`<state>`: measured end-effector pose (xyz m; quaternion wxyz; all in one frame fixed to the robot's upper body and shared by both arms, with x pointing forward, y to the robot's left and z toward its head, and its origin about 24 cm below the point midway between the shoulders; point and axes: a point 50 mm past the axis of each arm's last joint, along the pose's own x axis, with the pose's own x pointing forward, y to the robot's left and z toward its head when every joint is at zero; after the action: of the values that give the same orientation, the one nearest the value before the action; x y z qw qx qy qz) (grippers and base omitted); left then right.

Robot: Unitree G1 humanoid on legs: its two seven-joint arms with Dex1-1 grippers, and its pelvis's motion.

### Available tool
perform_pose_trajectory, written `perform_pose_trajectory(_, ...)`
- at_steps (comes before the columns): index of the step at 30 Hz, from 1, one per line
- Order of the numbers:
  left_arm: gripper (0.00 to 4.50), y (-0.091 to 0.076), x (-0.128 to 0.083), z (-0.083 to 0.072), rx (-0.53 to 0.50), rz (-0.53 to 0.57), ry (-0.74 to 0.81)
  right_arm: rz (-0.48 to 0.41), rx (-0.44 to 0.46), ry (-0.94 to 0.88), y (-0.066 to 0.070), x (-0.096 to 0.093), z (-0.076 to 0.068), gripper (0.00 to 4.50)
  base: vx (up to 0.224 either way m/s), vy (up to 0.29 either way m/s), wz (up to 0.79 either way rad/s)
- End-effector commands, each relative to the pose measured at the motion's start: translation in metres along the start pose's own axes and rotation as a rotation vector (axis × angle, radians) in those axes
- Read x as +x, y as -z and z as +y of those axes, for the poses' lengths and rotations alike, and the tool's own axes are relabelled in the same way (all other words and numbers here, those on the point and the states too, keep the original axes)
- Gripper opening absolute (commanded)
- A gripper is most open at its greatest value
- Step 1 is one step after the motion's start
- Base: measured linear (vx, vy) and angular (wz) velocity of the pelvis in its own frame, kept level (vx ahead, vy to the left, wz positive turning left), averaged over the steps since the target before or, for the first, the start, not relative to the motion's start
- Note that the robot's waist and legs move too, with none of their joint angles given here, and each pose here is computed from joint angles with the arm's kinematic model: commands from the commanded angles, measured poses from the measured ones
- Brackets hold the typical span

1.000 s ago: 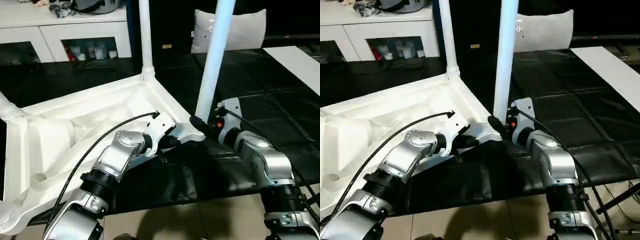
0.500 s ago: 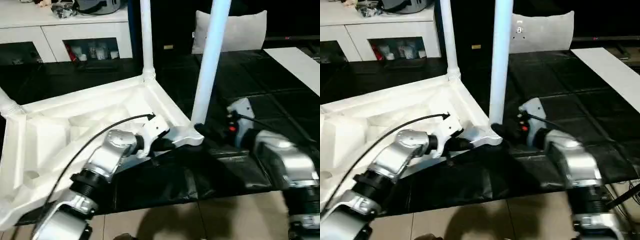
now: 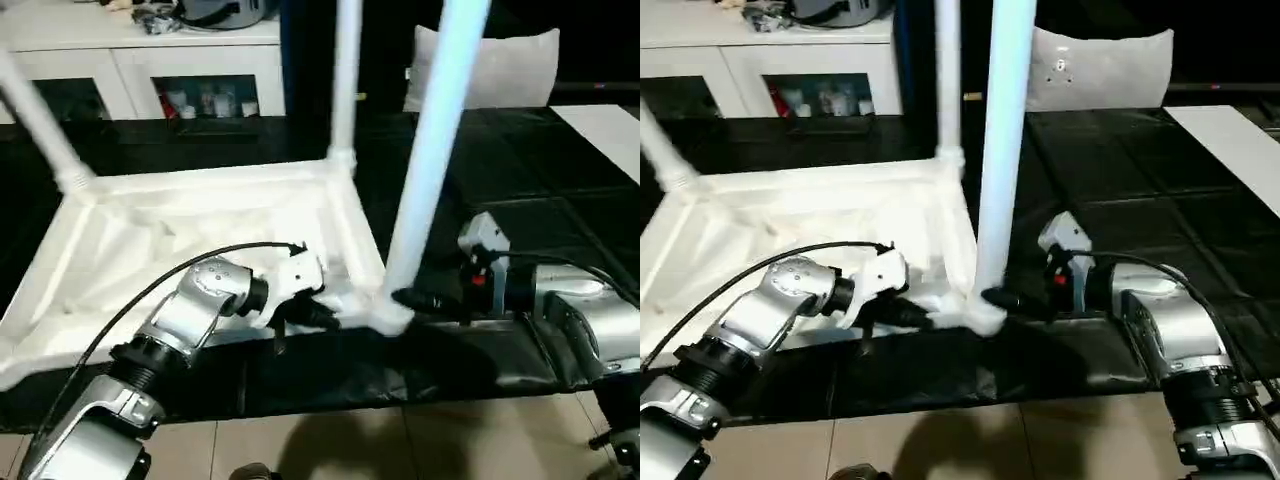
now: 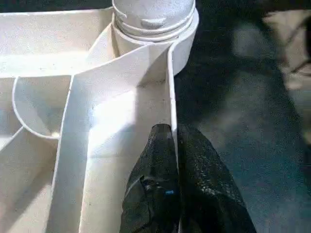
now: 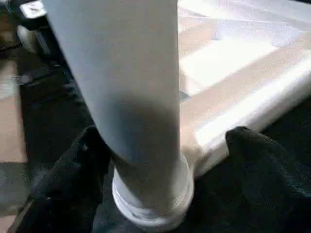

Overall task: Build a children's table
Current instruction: Rotate leg to tighten

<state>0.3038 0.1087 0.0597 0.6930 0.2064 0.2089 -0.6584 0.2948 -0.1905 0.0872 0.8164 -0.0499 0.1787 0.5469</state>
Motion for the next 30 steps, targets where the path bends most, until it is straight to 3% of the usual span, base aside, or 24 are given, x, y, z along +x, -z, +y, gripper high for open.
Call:
perform_pose_trajectory(1, 0.00, -0.013, 0.003, -0.005, 0.082, -0.016, 0.083, 0.002, 0.012, -0.061, -0.001, 0.001, 0.006, 3.78, 0.000, 0.000, 0.00)
perform_pose_trajectory(9, 0.00, -0.012, 0.001, -0.004, 0.085, -0.016, 0.091, 0.013, 0.033, -0.133, 0.001, 0.006, 0.012, 2.91, 0.000, 0.000, 0.00)
perform_pose_trajectory(20, 0.00, -0.010, 0.004, -0.003, 0.041, -0.035, 0.061, -0.017, 0.122, -0.165, 0.004, 0.011, 0.024, 2.12, 0.000, 0.000, 0.00)
perform_pose_trajectory(24, 0.00, -0.013, 0.010, 0.003, -0.021, -0.043, -0.021, -0.026, 0.147, -0.036, 0.007, 0.022, 0.020, 2.07, 0.000, 0.000, 0.00)
perform_pose_trajectory(30, 0.00, -0.021, 0.024, 0.014, -0.136, -0.063, -0.182, -0.003, 0.222, 0.322, 0.009, 0.042, -0.003, 2.04, 0.000, 0.000, 0.00)
